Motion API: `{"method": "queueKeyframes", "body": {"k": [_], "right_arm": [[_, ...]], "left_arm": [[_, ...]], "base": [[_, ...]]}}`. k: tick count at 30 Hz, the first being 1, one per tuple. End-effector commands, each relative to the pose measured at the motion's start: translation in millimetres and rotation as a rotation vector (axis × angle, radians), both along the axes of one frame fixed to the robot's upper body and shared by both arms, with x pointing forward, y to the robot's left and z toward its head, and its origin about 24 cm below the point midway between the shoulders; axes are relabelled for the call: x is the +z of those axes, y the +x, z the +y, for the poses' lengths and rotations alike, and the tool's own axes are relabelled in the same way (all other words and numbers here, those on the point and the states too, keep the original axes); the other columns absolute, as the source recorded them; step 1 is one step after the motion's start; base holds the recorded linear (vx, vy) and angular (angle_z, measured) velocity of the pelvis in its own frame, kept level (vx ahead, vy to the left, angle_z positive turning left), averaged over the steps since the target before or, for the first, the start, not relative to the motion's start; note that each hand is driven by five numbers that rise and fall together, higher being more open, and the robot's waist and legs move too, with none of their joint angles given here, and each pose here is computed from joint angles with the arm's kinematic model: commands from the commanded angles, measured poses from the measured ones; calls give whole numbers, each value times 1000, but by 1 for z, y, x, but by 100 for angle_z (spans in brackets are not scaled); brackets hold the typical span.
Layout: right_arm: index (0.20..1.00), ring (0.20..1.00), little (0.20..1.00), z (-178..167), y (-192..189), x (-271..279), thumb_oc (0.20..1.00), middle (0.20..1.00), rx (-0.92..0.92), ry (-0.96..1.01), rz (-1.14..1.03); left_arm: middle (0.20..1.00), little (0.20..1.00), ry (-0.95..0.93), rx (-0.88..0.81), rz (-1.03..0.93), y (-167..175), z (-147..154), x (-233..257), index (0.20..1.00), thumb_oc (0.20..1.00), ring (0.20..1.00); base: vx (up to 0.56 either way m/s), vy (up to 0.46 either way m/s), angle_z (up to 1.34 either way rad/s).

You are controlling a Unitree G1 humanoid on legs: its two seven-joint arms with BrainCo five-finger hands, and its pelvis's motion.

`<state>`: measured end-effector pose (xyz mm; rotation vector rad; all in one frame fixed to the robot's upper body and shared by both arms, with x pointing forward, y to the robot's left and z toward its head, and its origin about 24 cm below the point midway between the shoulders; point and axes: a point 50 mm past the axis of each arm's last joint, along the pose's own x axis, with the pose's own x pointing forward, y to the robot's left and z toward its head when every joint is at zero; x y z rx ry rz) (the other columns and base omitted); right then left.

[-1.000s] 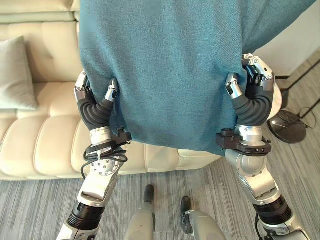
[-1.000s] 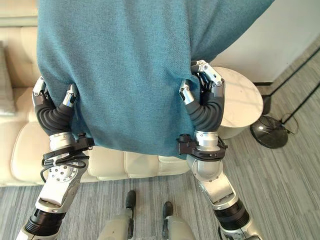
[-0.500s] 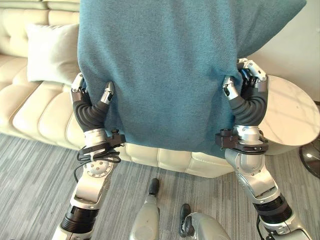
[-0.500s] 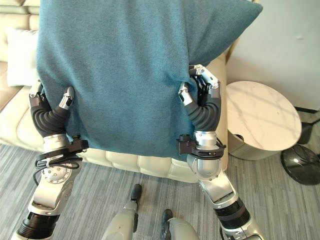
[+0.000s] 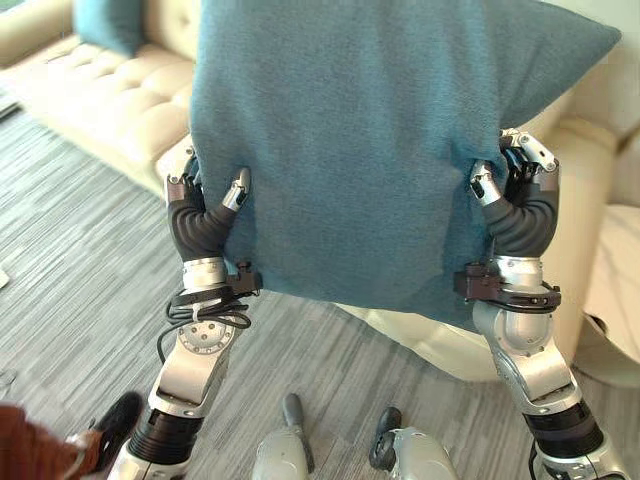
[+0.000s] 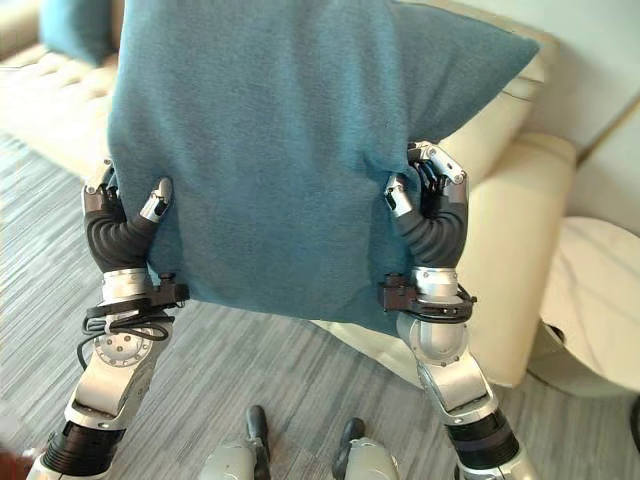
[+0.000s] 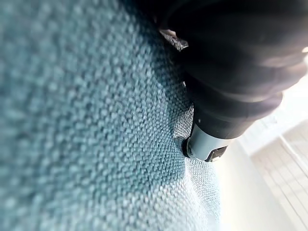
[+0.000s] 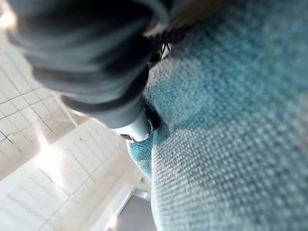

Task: Pick up all the scattered cushions and arrange them neatly on the sofa.

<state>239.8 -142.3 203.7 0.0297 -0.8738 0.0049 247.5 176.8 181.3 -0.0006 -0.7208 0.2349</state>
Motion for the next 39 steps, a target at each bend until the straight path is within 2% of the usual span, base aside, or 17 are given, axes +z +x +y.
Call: {"method": "queueKeyframes", "body": {"k": [1, 15, 24, 30, 39], "right_arm": [[200, 200, 200, 15, -21, 21, 200, 200, 135, 2, -183], [200, 200, 200, 25, -18, 17, 200, 200, 152, -5, -157], [200, 200, 200, 12, -19, 11, 200, 200, 73, -31, -138], [200, 200, 200, 15, -20, 18, 200, 200, 101, -5, -185], [200, 200, 200, 18, -22, 16, 200, 200, 163, -1, -174]], "left_arm": [[200, 200, 110, -84, -198, -17, -12, 27, 200, 200, 200], [200, 200, 207, -51, -168, -16, -5, 22, 200, 200, 200], [200, 200, 219, -106, -143, -6, -15, 19, 200, 200, 200], [200, 200, 231, -79, -162, -2, -15, 23, 200, 200, 200], [200, 200, 246, -58, -151, -7, -13, 18, 200, 200, 200]], "base": [[42, 264, 98], [-6, 214, 21], [74, 149, 47], [228, 27, 53], [369, -72, -40]]}}
